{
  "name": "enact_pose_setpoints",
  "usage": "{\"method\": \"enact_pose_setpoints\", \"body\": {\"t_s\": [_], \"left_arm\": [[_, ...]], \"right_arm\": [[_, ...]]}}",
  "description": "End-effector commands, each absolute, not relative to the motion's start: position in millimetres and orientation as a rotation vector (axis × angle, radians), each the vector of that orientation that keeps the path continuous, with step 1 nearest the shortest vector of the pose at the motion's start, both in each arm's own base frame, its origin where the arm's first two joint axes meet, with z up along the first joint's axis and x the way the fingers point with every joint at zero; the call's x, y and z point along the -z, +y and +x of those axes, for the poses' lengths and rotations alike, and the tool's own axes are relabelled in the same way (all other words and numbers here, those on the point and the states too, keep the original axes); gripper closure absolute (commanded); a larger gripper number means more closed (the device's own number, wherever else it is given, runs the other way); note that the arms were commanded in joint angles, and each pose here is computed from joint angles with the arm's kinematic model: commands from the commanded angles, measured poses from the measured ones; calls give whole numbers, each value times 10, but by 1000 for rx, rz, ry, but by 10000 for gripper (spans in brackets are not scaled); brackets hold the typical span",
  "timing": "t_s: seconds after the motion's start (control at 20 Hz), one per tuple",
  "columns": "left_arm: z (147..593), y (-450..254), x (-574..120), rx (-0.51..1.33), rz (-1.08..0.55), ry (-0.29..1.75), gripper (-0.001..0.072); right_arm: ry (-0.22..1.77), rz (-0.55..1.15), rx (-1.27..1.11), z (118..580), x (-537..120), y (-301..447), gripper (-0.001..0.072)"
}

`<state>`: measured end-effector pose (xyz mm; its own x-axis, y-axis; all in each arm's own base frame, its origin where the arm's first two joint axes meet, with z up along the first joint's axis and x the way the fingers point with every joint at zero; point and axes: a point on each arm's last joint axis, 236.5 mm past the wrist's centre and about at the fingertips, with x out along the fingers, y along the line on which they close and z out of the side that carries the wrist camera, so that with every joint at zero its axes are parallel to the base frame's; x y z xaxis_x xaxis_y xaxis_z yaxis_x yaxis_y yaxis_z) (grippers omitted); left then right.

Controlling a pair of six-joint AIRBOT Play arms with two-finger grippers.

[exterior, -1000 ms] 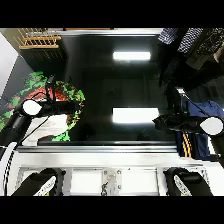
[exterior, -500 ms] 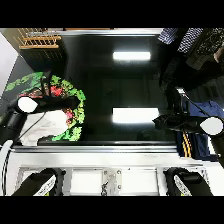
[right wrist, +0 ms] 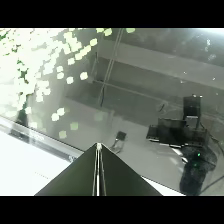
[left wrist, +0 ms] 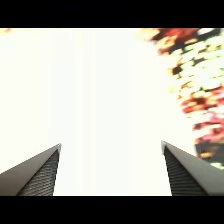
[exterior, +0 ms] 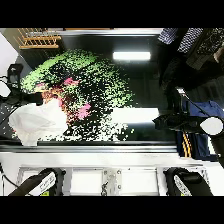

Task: Fold the clothes and pants, and hang the long-sleeved shirts on hangers.

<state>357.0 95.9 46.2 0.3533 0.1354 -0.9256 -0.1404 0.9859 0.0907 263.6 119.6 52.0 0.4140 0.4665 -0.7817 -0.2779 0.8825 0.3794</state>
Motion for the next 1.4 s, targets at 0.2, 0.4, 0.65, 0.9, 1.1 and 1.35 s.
{"method": "enact_pose_setpoints", "body": {"t_s": [0.2,0.4,0.65,0.9,1.1,1.35], "left_arm": [[3427,1579,100,-376,-247,1320,12],[3446,1354,447,-310,-261,1426,15],[3583,1105,426,-249,-214,1409,701],[3972,-55,-711,63,-178,1131,701],[3782,-1646,-1867,482,-50,837,701],[3124,-2975,-2613,863,134,618,700]], "right_arm": [[1046,203,-472,2635,-517,1198,700],[1046,203,-472,2635,-517,1198,700],[1046,203,-472,2635,-517,1198,700],[1046,203,-472,2635,-517,1198,700],[1045,206,-474,2635,-522,1205,701],[992,252,-550,2656,-678,1381,701]]}}
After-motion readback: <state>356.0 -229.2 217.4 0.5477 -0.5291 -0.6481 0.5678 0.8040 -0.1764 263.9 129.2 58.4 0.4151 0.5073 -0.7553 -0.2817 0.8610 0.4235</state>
